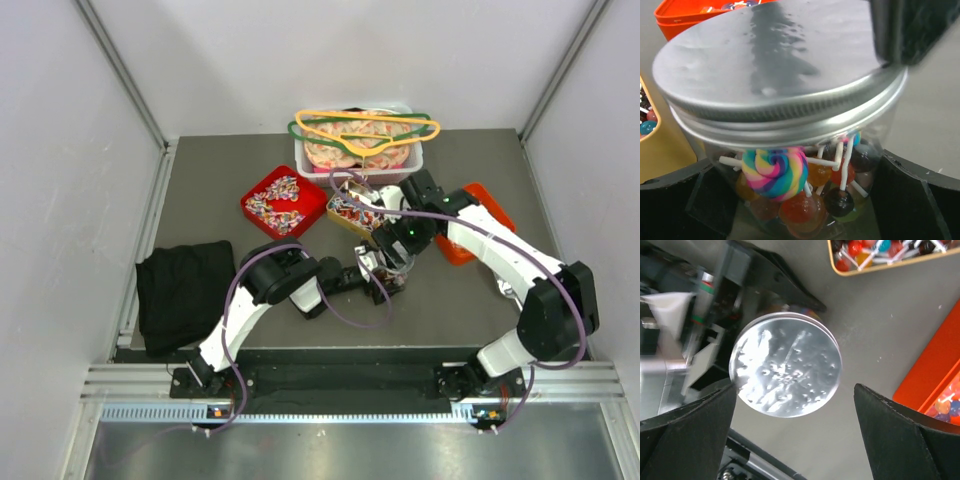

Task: Pack the candies
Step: Screw the bottle lid onto the packing bottle.

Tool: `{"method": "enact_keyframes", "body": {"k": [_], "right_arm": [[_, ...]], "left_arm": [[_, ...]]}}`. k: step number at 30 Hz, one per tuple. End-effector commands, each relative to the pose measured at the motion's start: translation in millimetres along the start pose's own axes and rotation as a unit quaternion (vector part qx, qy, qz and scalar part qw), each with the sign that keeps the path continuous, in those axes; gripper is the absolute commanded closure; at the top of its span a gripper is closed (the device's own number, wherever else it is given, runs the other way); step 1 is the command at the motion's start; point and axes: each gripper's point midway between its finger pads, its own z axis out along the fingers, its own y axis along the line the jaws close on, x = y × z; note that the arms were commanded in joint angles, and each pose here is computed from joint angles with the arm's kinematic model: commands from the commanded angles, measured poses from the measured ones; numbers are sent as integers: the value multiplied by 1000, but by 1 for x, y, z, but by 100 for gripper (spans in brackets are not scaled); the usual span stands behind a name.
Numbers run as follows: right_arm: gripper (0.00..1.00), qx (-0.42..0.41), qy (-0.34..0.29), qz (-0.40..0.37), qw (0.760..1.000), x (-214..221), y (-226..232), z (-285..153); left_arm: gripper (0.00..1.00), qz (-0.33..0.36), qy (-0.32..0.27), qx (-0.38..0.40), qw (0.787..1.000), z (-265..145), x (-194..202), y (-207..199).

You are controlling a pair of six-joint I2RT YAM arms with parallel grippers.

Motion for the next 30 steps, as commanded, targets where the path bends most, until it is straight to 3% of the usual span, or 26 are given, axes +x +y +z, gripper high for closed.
{"method": "enact_keyframes", "body": {"k": [1,7,15,20,30], "right_arm": [[1,58,-26,-9,998,-2,-23,5],[1,30,-51,4,998,-6,-18,5],[1,71,-64,28,995,-13,-41,5],[1,-6,-70,37,997,-16,-21,-3],[1,-33,-78,26,996,-12,-8,-13]], "left_arm": [[1,59,-17,13,998,-10,10,-12],[1,61,-16,15,998,-10,11,-13],[1,62,-15,18,998,-11,12,-14],[1,65,-16,17,998,-11,11,-14],[1,85,-6,5,996,-17,12,-14]]}}
